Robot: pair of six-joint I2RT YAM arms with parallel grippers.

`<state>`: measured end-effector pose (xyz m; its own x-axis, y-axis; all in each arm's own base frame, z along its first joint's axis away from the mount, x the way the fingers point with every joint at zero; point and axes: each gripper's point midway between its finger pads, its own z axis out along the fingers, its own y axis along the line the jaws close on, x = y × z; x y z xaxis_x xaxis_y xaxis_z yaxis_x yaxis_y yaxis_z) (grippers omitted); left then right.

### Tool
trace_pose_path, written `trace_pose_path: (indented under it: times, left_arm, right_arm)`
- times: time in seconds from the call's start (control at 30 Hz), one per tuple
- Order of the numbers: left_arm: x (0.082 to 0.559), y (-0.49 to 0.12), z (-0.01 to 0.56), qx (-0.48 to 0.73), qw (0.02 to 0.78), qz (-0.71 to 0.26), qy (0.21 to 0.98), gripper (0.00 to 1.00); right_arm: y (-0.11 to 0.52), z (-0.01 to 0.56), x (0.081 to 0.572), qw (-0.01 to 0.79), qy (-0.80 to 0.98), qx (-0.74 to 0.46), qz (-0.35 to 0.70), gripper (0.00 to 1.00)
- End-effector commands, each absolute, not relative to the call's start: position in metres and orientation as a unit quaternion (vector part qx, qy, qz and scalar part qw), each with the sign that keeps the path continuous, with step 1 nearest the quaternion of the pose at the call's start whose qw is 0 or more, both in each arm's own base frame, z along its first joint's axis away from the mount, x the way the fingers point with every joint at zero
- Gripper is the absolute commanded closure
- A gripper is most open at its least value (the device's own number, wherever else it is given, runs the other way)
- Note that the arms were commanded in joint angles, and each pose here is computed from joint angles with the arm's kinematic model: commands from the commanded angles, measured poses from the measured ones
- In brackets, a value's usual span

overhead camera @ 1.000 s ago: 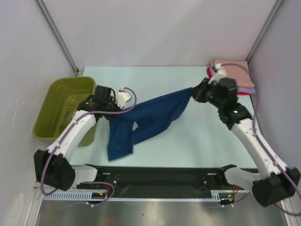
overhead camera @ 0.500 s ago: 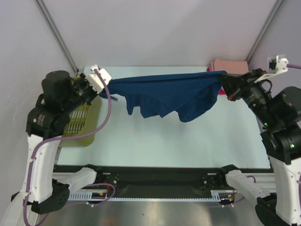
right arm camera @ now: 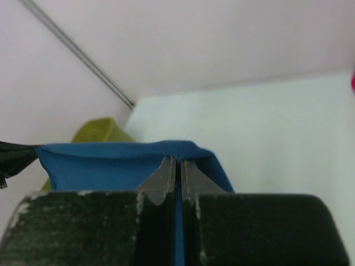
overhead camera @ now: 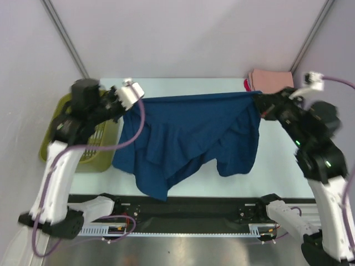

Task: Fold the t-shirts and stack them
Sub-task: Flatten the tshirt out

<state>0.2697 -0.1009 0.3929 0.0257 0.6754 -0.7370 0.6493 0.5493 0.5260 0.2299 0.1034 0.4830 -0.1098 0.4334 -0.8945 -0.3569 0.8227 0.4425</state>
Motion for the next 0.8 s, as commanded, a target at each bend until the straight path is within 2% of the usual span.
trace_pose_path:
  times: [0.0,0.03,0.07,0.1,0.17,0.2,0.23,0.27,0.3,0.37,0.4,0.5,0.6,0.63,0.7,0.73,0.77]
  left_arm:
    - [0.368,-0.088,0.342,0.440,0.502,0.097,0.738,0.97]
    - [0.395,-0.092,0.342,0.422,0.520,0.106,0.735,0.88]
    - [0.425,-0.097,0.313,0.417,0.497,0.105,0.754,0.83]
    - [0.445,-0.102,0.298,0.412,0.486,0.102,0.764,0.82]
    - [0.483,-0.101,0.307,0.365,0.492,0.120,0.781,0.75]
    - [0.511,-0.109,0.257,0.355,0.447,0.109,0.814,0.64]
    - [0.525,-0.108,0.277,0.339,0.455,0.117,0.815,0.58]
    - [0.536,-0.111,0.264,0.334,0.440,0.114,0.825,0.53]
    - [0.546,-0.118,0.235,0.330,0.411,0.101,0.844,0.47]
    - [0.539,-0.135,0.246,0.340,0.403,0.060,0.848,0.44]
    - [0.530,-0.147,0.245,0.350,0.400,0.038,0.846,0.43]
    - [0.479,-0.179,0.247,0.410,0.399,-0.012,0.820,0.41]
    - [0.402,-0.199,0.233,0.498,0.390,-0.027,0.774,0.39]
    - [0.364,-0.194,0.218,0.522,0.371,-0.034,0.767,0.39]
    - [0.322,-0.201,0.197,0.562,0.343,-0.047,0.752,0.38]
    - [0.293,-0.191,0.166,0.575,0.296,-0.055,0.761,0.38]
    - [0.276,-0.186,0.164,0.581,0.291,-0.059,0.758,0.38]
  right_arm:
    - [0.090,0.416,0.308,0.622,0.731,0.146,0.240,1.00]
    - [0.093,0.399,0.328,0.606,0.739,0.171,0.240,1.00]
    - [0.092,0.382,0.341,0.598,0.745,0.188,0.230,1.00]
    - [0.091,0.355,0.352,0.583,0.757,0.202,0.215,1.00]
    - [0.082,0.314,0.384,0.565,0.765,0.248,0.186,1.00]
    - [0.069,0.290,0.396,0.560,0.766,0.273,0.156,0.97]
    - [0.053,0.273,0.407,0.549,0.763,0.310,0.142,0.89]
    - [0.046,0.238,0.422,0.515,0.783,0.323,0.129,0.59]
    - [0.043,0.223,0.429,0.497,0.793,0.327,0.133,0.46]
    - [0.024,0.207,0.443,0.470,0.815,0.316,0.125,0.36]
    - [0.028,0.179,0.440,0.423,0.847,0.299,0.118,0.34]
    - [0.019,0.163,0.429,0.390,0.884,0.248,0.073,0.33]
    - [0.017,0.141,0.401,0.356,0.907,0.215,0.058,0.33]
    - [0.019,0.141,0.392,0.351,0.910,0.210,0.060,0.33]
    - [0.022,0.124,0.368,0.316,0.924,0.208,0.062,0.34]
    - [0.023,0.124,0.358,0.311,0.925,0.208,0.063,0.34]
    - [0.023,0.119,0.350,0.304,0.927,0.210,0.064,0.34]
